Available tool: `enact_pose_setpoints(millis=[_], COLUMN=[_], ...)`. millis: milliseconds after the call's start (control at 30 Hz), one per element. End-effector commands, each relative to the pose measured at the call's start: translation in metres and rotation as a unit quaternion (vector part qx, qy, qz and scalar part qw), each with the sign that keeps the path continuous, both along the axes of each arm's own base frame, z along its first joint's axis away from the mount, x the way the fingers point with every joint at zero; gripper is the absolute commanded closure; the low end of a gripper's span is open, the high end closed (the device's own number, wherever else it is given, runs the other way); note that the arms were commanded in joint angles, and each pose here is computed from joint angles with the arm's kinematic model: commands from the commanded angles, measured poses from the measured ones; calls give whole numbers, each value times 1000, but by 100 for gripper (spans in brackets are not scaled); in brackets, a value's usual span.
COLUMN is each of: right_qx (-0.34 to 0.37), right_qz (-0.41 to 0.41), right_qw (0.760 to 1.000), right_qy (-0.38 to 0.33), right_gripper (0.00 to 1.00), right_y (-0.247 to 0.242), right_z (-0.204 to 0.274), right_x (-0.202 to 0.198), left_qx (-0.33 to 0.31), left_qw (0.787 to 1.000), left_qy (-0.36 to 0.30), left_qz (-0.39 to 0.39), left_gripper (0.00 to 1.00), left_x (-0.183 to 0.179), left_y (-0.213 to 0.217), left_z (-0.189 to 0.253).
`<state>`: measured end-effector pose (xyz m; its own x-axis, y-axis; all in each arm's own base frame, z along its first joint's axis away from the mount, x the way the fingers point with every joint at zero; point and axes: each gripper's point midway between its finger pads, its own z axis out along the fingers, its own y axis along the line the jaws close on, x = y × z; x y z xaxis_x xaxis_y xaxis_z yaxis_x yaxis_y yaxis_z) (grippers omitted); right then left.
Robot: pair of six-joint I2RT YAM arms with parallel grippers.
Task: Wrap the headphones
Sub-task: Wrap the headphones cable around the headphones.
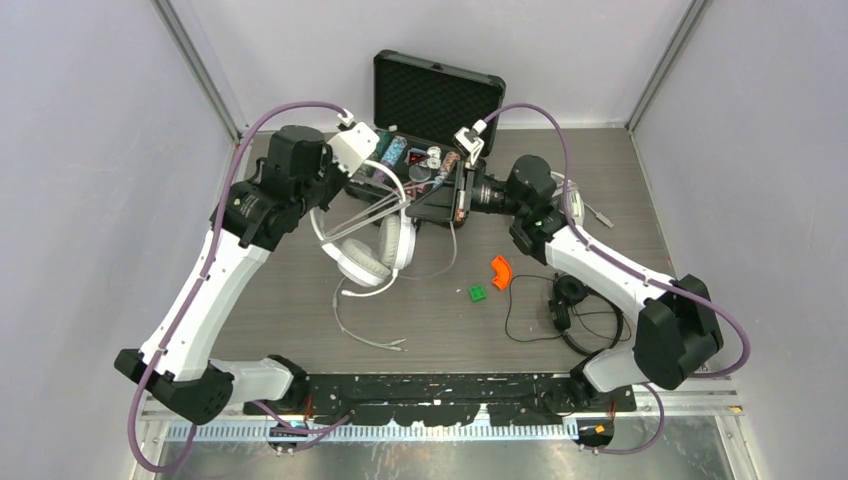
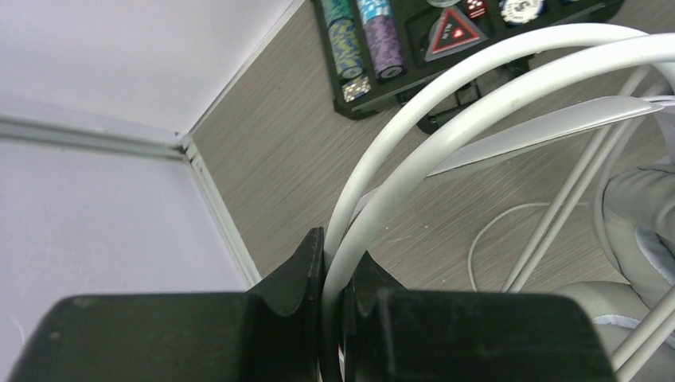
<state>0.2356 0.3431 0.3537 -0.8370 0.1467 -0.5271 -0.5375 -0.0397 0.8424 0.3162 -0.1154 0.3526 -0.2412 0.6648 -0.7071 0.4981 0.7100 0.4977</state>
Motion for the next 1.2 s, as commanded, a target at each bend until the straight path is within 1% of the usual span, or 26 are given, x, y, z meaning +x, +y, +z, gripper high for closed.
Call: enact_pose_setpoints(millis=[0,167,267,433,500,600,800,867,1033,1100,1167], right_qx=[77,86,90,92,84,75,57,52,41,34,27], right_qz=[15,26,36,46,43,37,30,27,16,12,2], right_qw=[995,993,992,991,992,993,993,993,992,992,991], right_qy=[-66,-73,-78,-86,-84,-86,-98,-104,-118,-124,-130], right_gripper=[89,88,87,87,87,87,87,87,88,88,88], right_y=[2,16,28,44,49,55,67,71,77,79,80], right_z=[57,64,67,69,65,61,55,54,54,51,47], right_x=[-9,-11,-14,-19,-17,-15,-19,-20,-24,-25,-25], left_qx=[-39,-93,-113,-131,-152,-175,-251,-278,-323,-350,-378], left_qw=[993,985,978,959,950,942,914,903,886,877,861], left_qy=[-33,-20,-16,-41,-48,-53,-72,-76,-77,-73,-72], left_qz=[103,143,173,247,270,283,312,318,325,322,332], left_gripper=[100,100,100,100,100,100,100,100,100,100,100], left_x=[7,7,9,14,14,15,18,19,20,19,18], left_y=[24,22,23,39,42,42,39,36,31,27,26], left_z=[23,23,21,28,32,37,45,46,52,56,57])
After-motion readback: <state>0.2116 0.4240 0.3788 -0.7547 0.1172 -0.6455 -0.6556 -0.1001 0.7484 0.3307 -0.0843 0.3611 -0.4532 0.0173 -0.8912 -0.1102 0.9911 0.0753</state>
